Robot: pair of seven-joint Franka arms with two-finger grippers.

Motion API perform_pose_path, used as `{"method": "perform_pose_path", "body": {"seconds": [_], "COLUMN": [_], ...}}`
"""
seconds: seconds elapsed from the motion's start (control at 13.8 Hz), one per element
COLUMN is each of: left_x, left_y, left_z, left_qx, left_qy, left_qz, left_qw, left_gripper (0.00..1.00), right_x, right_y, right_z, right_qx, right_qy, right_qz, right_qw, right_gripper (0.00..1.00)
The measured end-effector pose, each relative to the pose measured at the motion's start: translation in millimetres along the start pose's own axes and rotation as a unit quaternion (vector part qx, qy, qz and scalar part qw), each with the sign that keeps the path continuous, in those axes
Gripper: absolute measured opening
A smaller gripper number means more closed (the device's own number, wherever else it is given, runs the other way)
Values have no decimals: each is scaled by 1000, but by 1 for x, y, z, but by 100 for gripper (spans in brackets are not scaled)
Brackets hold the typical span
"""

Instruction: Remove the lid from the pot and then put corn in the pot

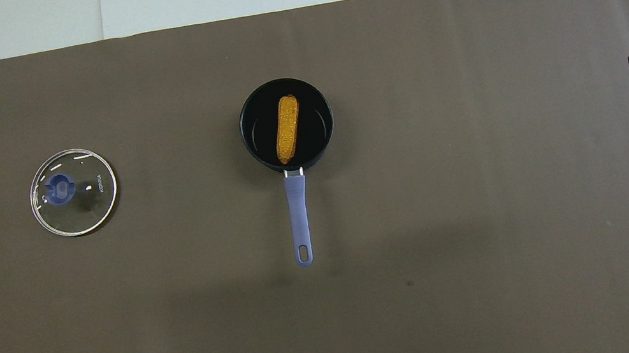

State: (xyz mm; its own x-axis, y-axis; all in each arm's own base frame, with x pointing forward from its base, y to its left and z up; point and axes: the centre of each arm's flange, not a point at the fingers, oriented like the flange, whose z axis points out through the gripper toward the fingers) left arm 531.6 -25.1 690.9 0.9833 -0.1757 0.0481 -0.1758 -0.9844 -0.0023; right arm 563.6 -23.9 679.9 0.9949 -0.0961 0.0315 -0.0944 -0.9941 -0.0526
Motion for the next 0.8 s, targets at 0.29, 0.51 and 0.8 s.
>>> {"method": "perform_pose_path", "body": {"seconds": [0.29,0.51,0.8], "left_x": [-1,-2,-2], "left_y": [2,2,2], "left_z": [0,1,1], "left_qx": [0,-1,-1], "left_qy": [-5,-10,-10], "left_qz": [-31,-33,-33], "left_qw": [1000,999,999], "left_gripper": [100,100,100], "right_x": [-13,-19,-29], "right_y": [3,-9,-1], "right_z": [3,3,-5], "right_qx": [-2,-5,-8], "right_qy": [-9,-21,-38], "right_qz": [-28,-37,-31], "right_qw": [1000,999,999], "right_gripper": [100,100,100]}}
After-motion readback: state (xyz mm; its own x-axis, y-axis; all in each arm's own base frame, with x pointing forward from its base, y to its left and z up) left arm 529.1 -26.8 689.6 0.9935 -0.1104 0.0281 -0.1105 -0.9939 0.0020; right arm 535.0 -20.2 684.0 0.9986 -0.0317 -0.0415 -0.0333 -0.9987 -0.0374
